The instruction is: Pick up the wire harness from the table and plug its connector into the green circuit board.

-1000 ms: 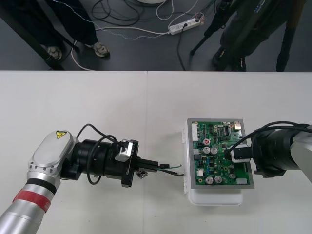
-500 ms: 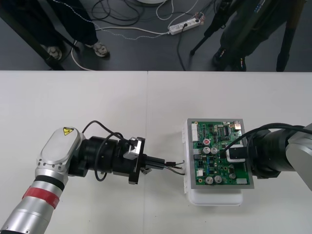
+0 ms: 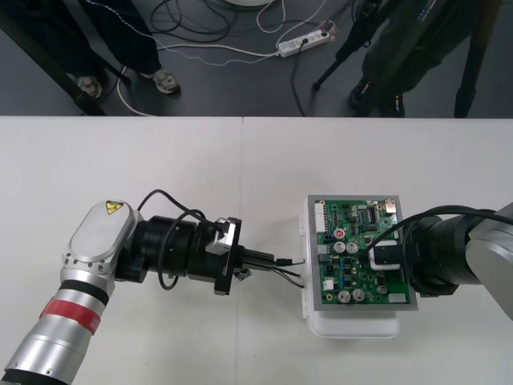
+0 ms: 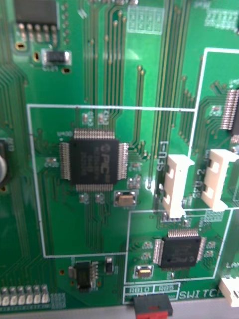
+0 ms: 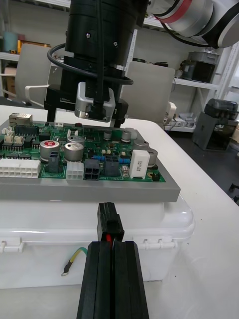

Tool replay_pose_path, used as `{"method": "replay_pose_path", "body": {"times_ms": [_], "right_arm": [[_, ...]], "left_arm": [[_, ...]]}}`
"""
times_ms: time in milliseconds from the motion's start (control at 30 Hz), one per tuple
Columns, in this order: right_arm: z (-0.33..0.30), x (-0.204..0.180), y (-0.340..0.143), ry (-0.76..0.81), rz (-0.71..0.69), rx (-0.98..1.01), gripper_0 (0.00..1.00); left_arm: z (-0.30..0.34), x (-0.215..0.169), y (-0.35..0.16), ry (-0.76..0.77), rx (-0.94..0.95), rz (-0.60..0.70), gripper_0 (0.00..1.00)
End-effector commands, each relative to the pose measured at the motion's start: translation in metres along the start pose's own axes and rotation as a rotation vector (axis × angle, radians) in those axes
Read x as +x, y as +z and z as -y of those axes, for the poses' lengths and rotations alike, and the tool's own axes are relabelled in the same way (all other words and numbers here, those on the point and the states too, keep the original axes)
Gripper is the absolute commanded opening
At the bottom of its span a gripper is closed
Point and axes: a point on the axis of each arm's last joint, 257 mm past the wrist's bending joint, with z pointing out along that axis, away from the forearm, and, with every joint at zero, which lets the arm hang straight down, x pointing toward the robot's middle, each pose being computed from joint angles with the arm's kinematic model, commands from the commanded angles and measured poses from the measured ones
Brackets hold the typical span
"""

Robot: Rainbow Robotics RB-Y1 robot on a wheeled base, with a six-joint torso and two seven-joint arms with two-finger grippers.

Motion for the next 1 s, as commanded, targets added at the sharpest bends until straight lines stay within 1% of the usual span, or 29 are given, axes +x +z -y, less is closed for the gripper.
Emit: {"method": "replay_pose_path", "body": {"times_ms": [33,333,1000], "right_arm": [[-0.005,-0.015,-0.002,-0.002,0.025,0.001,1.0],[-0.004,-0.013,-0.002,0.007,0.016,0.006,1.0],[-0.006,-0.017,-0.002,0.042,0.031,-0.004,1.0]], "left_arm": [[-0.013,-0.021,0.011,-0.023,0.011,0.025,0.0],[-0.023,-0.02,0.017,-0.038,-0.017,0.014,0.0],[-0.026,-0.023,0.038,-0.076,-0.04,0.035,0.0]]}}
